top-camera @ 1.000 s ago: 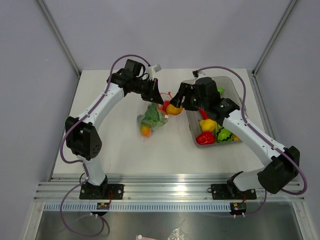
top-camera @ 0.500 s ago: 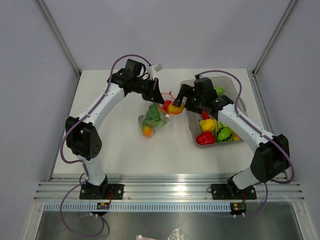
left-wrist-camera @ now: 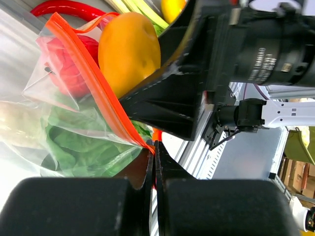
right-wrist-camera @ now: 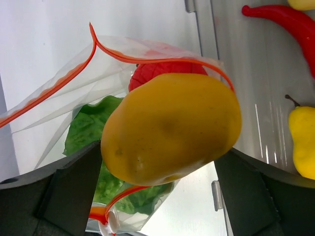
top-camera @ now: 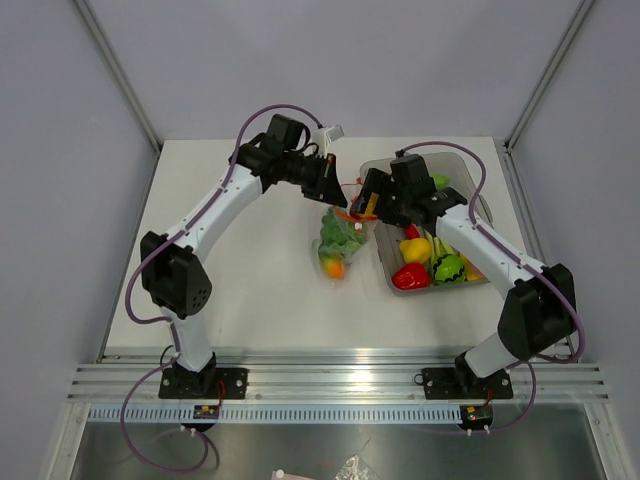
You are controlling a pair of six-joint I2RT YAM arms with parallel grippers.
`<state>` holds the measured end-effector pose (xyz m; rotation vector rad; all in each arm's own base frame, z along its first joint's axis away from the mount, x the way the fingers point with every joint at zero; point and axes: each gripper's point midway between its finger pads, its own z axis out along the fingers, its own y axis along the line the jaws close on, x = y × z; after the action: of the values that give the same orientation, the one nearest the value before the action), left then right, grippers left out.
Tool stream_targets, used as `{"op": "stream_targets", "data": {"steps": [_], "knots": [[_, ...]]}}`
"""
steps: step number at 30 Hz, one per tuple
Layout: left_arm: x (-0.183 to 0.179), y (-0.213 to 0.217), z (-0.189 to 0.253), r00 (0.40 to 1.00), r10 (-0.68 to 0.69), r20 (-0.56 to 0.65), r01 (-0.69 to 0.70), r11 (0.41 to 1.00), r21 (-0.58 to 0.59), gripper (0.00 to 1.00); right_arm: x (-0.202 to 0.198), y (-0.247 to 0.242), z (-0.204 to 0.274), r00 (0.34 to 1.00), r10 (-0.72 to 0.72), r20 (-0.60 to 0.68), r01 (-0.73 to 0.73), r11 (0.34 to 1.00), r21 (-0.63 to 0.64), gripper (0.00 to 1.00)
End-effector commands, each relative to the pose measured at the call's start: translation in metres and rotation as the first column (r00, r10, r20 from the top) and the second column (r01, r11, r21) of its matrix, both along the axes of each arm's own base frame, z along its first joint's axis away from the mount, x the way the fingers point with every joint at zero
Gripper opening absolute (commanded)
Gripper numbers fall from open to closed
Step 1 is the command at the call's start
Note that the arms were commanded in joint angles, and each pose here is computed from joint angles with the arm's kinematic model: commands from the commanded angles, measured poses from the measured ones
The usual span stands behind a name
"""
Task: Place the food in the zip-top bag and seal the zipper
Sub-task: Place the fake fruit in the zipper food storage bag, then pick up the fake fruit from the zipper food storage bag.
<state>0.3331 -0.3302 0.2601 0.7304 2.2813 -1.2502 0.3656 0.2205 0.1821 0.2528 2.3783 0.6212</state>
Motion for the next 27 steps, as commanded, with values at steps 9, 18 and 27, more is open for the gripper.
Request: {"op": "stream_targets", "data": {"steps": [9, 18, 27], "knots": [[0.002, -0.019, 0.013, 0.998, -0.045, 0.034, 0.047, 0.996, -0.073, 0.0, 0.004, -0.031, 0.038, 0.988, -0.11, 0.108, 0.116, 0.992, -0.05, 1.0], [0.002, -0.028, 0.012, 0.998, -0.063, 0.031, 0.065, 0.996, -0.068, 0.0, 0.009, -0.025, 0.03, 0.992, -0.1, 0.081, 0.104, 0.993, -0.048, 0.99], [0.002, -0.028, 0.014, 0.998, -0.06, 0.033, 0.063, 0.995, -0.072, 0.0, 0.009, -0.029, 0.007, 0.993, -0.113, 0.031, 0.115, 0.99, -0.086, 0.99]]}}
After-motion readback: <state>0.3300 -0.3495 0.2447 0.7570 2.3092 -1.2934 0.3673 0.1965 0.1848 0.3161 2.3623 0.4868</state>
